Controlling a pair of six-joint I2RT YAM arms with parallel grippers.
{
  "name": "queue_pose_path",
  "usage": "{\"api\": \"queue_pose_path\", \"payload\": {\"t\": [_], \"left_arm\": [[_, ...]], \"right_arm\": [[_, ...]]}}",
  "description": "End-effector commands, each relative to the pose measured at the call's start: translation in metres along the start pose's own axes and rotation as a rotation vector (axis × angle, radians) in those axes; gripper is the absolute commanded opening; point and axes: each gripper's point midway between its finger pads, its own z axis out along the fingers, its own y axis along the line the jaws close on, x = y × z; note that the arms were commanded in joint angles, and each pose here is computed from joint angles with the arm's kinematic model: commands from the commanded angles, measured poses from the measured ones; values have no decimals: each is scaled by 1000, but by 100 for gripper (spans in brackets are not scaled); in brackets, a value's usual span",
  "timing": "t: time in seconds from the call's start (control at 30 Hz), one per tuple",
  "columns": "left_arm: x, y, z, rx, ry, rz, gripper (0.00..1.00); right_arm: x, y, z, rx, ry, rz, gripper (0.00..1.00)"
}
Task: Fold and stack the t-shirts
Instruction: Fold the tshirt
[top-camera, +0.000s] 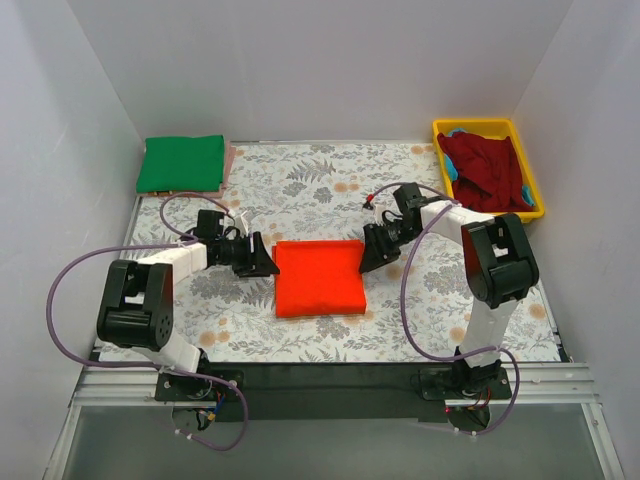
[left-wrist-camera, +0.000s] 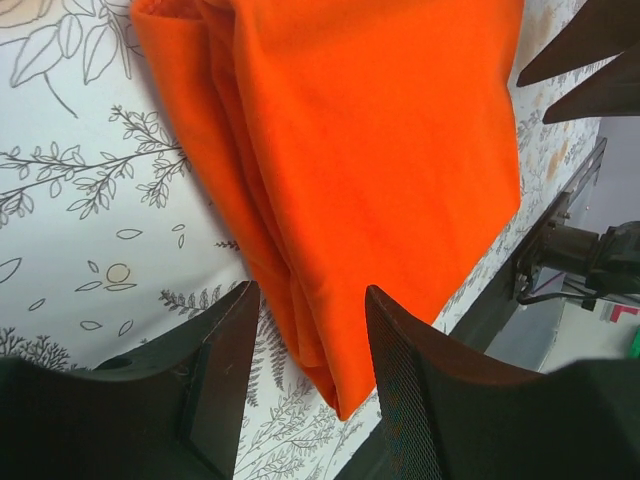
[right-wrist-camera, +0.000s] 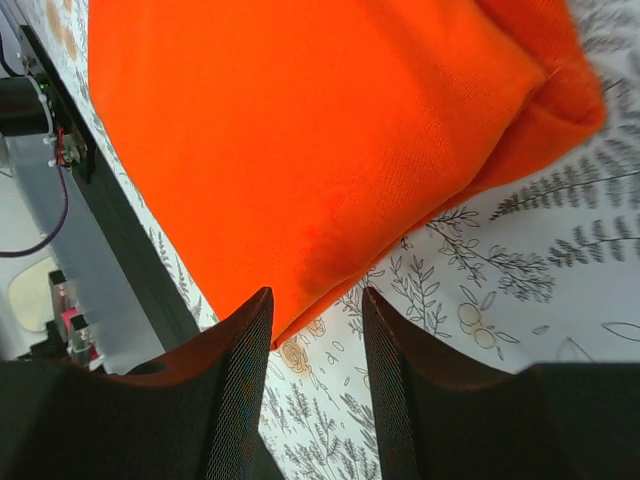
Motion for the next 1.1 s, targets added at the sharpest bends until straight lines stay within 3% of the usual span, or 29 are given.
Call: {"api": "queue_pose_path", "payload": {"t": [0.0,0.17,0.3,0.33,0.4,0.43,0.47,0.77,0.93,0.97,1.03,1.07], "left_arm": [[-1,-13,1,51,11,10,45],[5,-13,9,73,39,-6,43],[6,-11,14,73,44,-17,34],[3,-11,14,73,40,-15,28],[3,-11,15,79,42,-19,18],[0,-13,15,84,38,-14,8],[-2,-15,14,86,32,-10,3],[-27,26,-2,-73,-62,10,0],[-36,27,2,-33,-53,10,0],[-37,19,2,8,-47,10,14],[-41,9,-4,45,-58,24,22],[-49,-3,-15,66,-103,56,27]], "right_arm": [[4,16,6,-81,15,11,47],[20,17,20,-109,59,45,47],[20,17,24,-123,71,61,39],[18,17,24,-125,68,57,37],[18,16,25,-123,69,60,24],[17,16,25,-119,69,60,17],[14,15,24,-112,65,53,2],[-24,-12,9,0,-9,10,1],[-33,-13,12,-20,-13,3,1],[-35,-9,12,-39,-14,0,12],[-44,-1,3,-46,-29,-33,37],[-48,3,-1,-47,-39,-64,54]]}}
